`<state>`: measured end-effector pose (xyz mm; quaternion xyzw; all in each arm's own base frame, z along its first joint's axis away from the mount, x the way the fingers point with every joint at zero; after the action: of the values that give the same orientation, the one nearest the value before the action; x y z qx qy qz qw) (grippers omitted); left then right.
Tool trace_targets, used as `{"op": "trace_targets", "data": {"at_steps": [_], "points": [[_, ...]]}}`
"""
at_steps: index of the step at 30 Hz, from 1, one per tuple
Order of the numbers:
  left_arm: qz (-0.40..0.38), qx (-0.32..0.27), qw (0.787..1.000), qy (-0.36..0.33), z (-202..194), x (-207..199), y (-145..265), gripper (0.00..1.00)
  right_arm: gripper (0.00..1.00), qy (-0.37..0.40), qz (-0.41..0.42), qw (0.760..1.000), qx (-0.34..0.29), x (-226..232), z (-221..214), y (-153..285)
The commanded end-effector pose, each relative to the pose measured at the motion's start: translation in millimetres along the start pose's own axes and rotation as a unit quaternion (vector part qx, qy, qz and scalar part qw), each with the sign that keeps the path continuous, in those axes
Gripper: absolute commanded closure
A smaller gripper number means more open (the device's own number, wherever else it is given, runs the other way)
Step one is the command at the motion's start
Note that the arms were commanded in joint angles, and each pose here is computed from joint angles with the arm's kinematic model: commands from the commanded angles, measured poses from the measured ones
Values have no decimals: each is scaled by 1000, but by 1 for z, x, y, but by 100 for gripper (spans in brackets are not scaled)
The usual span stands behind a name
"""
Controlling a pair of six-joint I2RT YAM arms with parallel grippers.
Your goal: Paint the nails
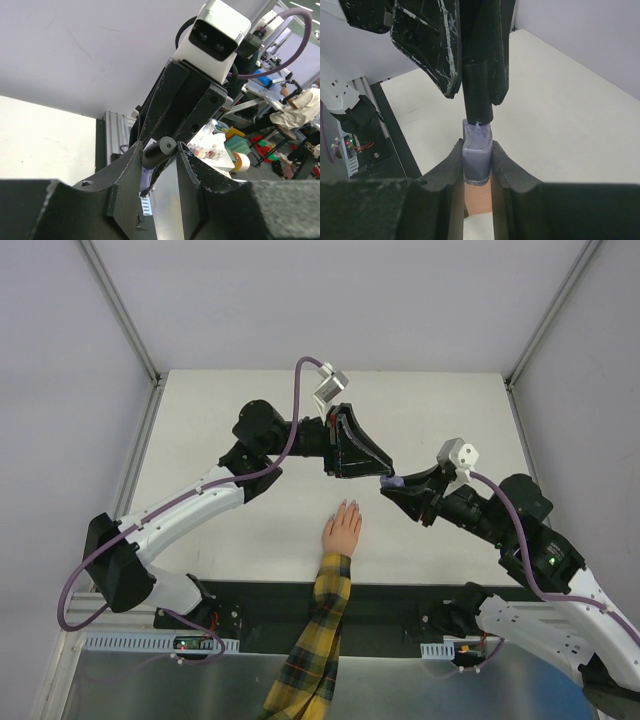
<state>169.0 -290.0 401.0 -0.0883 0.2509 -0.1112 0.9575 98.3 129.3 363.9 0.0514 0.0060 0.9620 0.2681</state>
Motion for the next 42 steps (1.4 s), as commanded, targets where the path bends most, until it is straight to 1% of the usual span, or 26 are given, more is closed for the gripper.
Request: {"op": "trace_targets", "data": {"at_steps": [1, 11, 14, 19, 25, 31, 35, 36, 38, 42], "points": [[5, -7, 999, -54, 14, -19, 0, 69, 100, 5, 4, 999, -52, 2, 21, 3], [7, -7, 998, -65, 18, -22, -3, 69, 100, 3, 6, 999, -51, 2, 21, 1], [5, -7, 998, -66, 18, -23, -4, 71, 99, 2, 7, 999, -51, 3, 21, 1], [8, -12, 998, -67, 20, -24, -4, 67, 100, 1, 10, 999, -49, 3, 20, 0], [10, -16, 997, -72, 22, -24, -5, 69, 100, 1, 11, 999, -50, 3, 20, 1], [9, -13, 997, -72, 23, -24, -6, 75, 100, 0, 9, 999, -49, 3, 19, 1], [13, -9, 997, -79, 22, -24, -7, 87, 100, 1, 6, 999, -50, 2, 19, 1], [19, -6, 997, -78, 22, -24, -6, 93, 100, 1, 4, 999, -49, 2, 19, 1], [27, -9, 996, -88, 23, -25, -6, 100, 100, 0, 2, 999, -47, 2, 18, 1], [46, -23, 994, -99, 28, -30, -4, 100, 100, -3, -3, 999, -42, 0, 14, -2]]}}
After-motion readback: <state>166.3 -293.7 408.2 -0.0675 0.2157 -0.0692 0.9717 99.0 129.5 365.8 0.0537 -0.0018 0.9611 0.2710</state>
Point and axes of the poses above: each gripper's point midway between its finger pads, its own y axis back along the fingers, its own x axis along the line the jaws close on, z = x × y, the point moved 10 cm from there along y, back along the fingers, and after that the axes turned 4 degrees about -y, right-handed, at the moved point
